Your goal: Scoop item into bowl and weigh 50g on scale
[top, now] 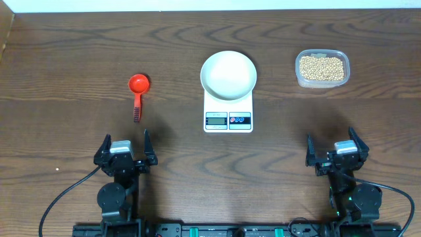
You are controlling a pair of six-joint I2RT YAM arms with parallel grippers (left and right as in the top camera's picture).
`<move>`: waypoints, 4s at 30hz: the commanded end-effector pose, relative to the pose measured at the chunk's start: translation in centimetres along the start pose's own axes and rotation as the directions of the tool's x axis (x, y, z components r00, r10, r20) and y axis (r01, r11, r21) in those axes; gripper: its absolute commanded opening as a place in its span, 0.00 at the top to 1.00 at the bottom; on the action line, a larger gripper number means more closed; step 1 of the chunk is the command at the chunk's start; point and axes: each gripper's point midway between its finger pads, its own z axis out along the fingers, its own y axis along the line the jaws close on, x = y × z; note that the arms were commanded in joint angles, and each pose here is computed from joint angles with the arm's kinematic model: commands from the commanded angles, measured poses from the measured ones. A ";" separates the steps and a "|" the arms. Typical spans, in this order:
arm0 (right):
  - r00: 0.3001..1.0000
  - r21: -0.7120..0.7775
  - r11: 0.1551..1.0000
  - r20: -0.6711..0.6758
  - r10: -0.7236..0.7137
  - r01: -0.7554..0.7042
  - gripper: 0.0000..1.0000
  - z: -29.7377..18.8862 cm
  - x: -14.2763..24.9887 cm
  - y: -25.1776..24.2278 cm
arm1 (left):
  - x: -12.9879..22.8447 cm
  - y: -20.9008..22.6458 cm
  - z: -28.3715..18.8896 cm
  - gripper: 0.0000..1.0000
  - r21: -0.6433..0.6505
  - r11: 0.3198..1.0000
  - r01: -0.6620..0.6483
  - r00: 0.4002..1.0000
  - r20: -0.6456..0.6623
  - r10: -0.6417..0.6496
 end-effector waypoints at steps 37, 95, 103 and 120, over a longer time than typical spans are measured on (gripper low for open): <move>1.000 -0.011 1.000 0.004 -0.001 0.001 0.01 0.0 0.0 0.2 | -4.6 -3.0 3.1 0.03 0.209 0.975 -0.078 0.971 -0.206 0.122; 1.000 -0.011 1.000 0.004 -0.001 0.001 0.01 0.0 0.0 0.2 | -10.9 -2.3 14.7 0.03 0.307 0.926 0.219 0.629 -0.770 0.106; 1.000 -0.011 1.000 0.004 -0.001 0.001 0.01 0.0 0.0 0.2 | -8.9 -1.5 16.8 0.03 0.289 0.931 0.223 0.613 -0.784 0.096; 1.000 -0.011 1.000 0.004 -0.001 0.001 0.01 0.0 0.0 0.2 | 0.9 1.1 20.1 0.22 0.211 0.966 0.149 0.434 -0.892 0.128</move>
